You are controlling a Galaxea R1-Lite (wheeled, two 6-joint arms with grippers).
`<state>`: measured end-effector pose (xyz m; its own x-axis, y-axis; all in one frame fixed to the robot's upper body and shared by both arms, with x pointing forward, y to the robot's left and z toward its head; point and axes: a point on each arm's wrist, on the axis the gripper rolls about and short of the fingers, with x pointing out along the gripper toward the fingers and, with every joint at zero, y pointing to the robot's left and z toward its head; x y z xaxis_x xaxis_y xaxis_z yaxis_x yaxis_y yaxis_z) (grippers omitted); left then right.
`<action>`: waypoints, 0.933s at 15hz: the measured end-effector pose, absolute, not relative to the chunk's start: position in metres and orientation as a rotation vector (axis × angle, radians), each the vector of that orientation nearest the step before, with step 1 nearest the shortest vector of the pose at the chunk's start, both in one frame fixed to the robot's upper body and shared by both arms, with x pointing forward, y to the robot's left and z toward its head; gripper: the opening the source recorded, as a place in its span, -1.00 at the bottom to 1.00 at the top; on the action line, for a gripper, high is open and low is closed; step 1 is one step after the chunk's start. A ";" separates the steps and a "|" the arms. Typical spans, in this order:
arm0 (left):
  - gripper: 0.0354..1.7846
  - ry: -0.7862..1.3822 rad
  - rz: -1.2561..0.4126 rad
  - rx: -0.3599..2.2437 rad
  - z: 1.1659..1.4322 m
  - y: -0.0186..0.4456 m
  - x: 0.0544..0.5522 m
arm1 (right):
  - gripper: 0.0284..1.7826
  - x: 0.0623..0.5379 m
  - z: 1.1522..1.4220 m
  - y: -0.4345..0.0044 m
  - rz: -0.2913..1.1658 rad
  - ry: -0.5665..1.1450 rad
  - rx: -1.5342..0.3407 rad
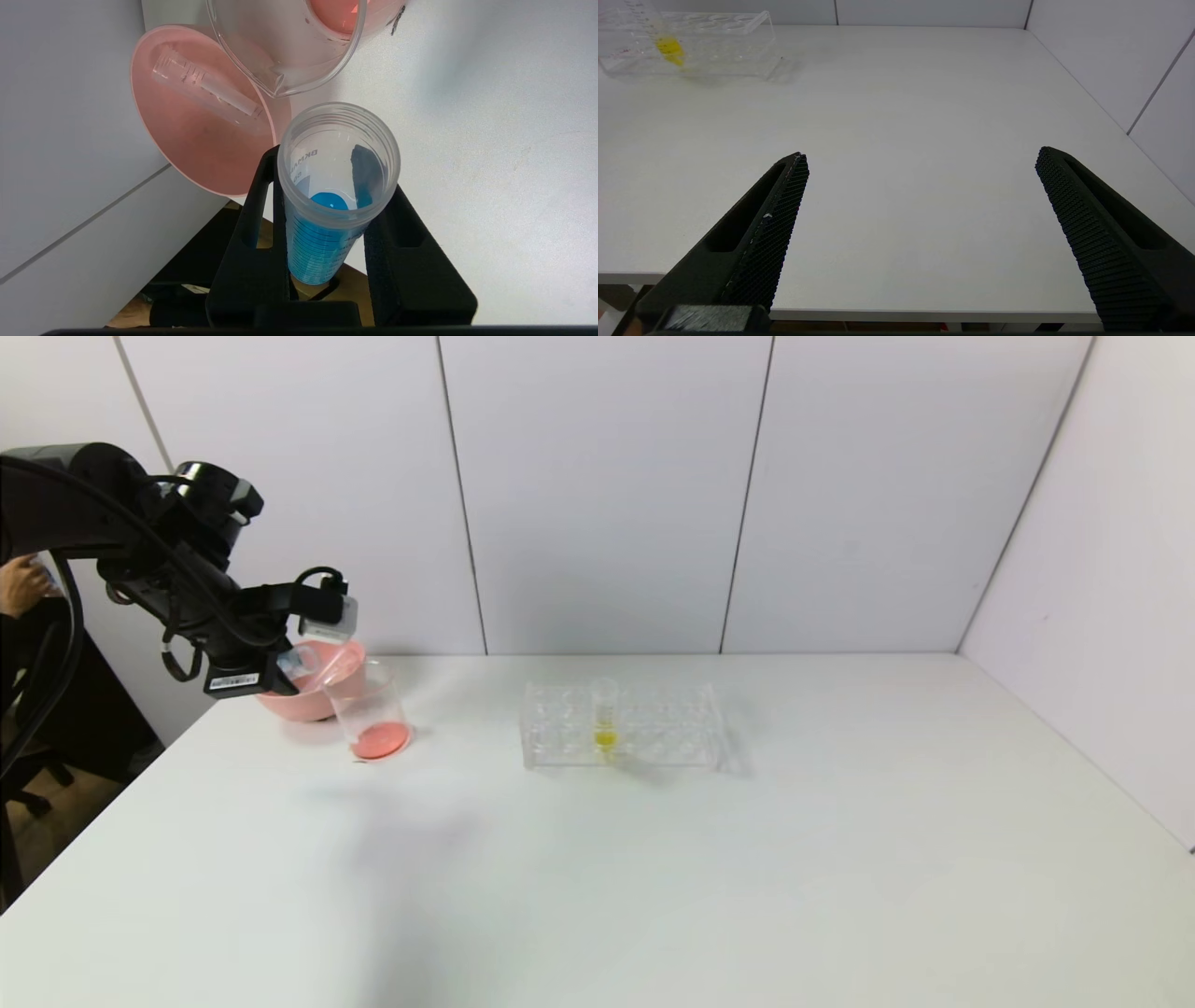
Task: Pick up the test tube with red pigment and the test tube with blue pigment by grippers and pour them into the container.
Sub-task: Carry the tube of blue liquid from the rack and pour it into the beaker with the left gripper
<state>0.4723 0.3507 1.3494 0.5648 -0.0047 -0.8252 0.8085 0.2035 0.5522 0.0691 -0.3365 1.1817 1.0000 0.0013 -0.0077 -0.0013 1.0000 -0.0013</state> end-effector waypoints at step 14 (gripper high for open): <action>-0.50 0.874 -0.632 1.111 1.345 0.339 0.469 | 0.99 0.069 1.182 -0.337 0.001 0.008 -0.001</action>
